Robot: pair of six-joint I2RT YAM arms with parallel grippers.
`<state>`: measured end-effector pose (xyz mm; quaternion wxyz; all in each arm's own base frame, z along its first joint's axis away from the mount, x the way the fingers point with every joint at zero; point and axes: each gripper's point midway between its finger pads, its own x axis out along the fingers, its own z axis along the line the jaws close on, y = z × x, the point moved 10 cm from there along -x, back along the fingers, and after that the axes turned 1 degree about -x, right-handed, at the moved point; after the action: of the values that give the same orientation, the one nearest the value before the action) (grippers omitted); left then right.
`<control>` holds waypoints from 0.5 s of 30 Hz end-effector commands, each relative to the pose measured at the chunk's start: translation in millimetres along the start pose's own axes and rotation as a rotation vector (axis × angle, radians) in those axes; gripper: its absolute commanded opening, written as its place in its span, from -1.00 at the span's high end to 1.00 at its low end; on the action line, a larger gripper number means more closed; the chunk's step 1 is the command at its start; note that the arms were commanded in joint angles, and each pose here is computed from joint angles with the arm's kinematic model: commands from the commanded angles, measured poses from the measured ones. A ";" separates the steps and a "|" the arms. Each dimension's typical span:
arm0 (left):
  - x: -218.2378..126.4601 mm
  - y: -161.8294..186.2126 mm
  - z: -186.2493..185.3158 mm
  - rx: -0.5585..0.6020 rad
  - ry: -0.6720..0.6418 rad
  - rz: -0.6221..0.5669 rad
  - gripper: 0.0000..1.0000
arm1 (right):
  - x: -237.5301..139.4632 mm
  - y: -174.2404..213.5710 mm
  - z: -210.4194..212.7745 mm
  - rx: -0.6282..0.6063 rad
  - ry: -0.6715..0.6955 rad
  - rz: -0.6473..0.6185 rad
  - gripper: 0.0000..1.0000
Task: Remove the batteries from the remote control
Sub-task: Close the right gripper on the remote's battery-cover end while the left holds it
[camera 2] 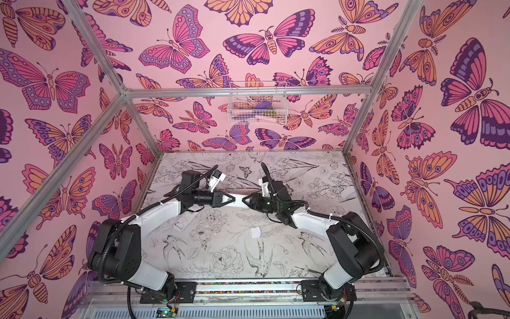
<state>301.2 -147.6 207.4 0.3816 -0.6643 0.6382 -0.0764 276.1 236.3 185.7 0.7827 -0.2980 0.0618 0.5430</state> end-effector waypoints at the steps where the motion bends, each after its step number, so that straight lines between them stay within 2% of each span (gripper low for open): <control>1: -3.8 -3.6 -7.8 0.037 0.030 -0.022 1.00 | 1.4 2.4 -1.4 0.007 0.011 0.018 0.29; 7: -3.5 -3.5 -7.1 0.028 0.029 -0.021 1.00 | -6.8 2.2 -1.5 -0.021 0.064 -0.001 0.57; 11: -4.2 -3.0 -6.4 0.028 0.026 -0.022 1.00 | -7.5 1.1 2.4 -0.031 0.035 -0.004 0.61; 12: -4.7 -3.3 -7.0 0.027 0.031 -0.022 1.00 | -6.8 1.1 2.4 -0.029 0.030 0.001 0.55; 15: -4.9 -3.5 -9.5 0.028 0.067 -0.020 1.00 | -2.1 0.9 2.5 -0.025 0.027 0.018 0.13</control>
<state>302.4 -146.4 207.3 0.3820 -0.6679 0.6347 -0.0720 272.9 232.7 182.8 0.7756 -0.3124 0.0781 0.5429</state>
